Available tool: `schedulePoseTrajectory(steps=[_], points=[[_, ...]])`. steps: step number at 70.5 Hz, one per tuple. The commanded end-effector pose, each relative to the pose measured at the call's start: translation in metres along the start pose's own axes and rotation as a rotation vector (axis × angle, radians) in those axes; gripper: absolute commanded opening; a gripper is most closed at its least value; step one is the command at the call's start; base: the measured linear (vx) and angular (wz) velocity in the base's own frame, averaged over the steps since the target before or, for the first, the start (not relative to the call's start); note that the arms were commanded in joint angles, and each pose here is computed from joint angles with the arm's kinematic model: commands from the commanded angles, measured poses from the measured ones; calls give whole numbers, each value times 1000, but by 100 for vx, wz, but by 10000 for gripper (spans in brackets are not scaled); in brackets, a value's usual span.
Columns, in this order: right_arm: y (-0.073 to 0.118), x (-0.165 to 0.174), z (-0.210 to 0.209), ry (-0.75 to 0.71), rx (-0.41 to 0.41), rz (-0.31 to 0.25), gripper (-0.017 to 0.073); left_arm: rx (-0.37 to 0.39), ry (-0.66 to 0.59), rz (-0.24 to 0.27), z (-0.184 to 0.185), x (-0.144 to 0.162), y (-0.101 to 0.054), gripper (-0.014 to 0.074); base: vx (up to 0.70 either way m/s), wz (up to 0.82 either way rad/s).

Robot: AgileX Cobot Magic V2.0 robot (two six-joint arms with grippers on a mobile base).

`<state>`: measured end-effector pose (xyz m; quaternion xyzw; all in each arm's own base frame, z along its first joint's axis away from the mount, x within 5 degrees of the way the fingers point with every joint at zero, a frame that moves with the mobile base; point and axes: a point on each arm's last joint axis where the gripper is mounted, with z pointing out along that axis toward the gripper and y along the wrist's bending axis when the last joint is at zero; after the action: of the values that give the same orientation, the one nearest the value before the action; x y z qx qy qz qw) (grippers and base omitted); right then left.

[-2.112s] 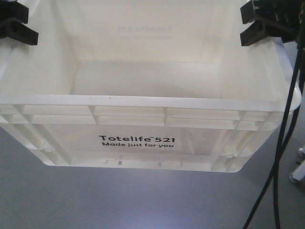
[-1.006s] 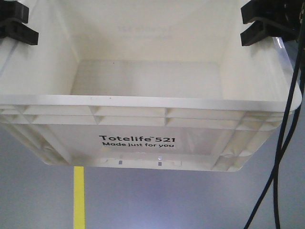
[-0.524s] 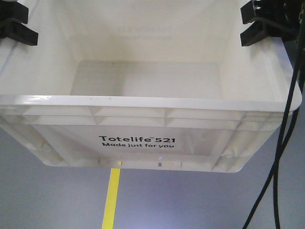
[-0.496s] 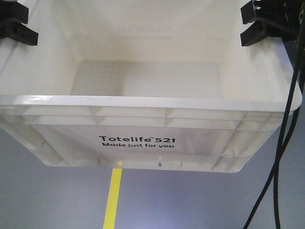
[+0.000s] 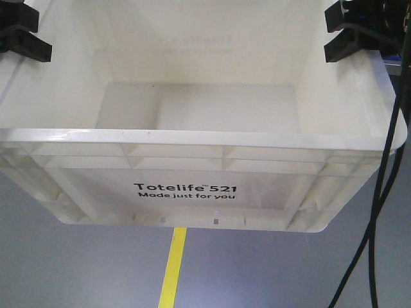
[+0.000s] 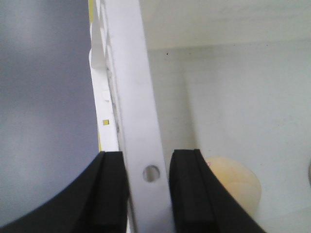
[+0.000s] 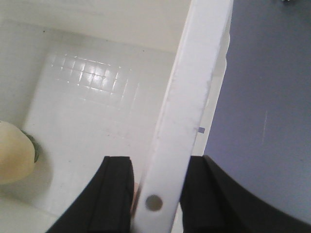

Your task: Place moving items into box and shelve

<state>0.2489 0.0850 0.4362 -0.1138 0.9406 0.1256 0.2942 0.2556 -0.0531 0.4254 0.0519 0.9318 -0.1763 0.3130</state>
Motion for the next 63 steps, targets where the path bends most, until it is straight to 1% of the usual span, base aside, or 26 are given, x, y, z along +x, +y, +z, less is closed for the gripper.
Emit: schedulePoseTrajectory(steps=[1, 63], points=[[13, -11, -28, -195, -97, -26, -12, 158, -202, -24, -30, -14, -24, -17, 48, 14], [13, -11, -28, -195, -98, -26, -12, 157, -202, -24, -30, -14, -24, -17, 51, 12]])
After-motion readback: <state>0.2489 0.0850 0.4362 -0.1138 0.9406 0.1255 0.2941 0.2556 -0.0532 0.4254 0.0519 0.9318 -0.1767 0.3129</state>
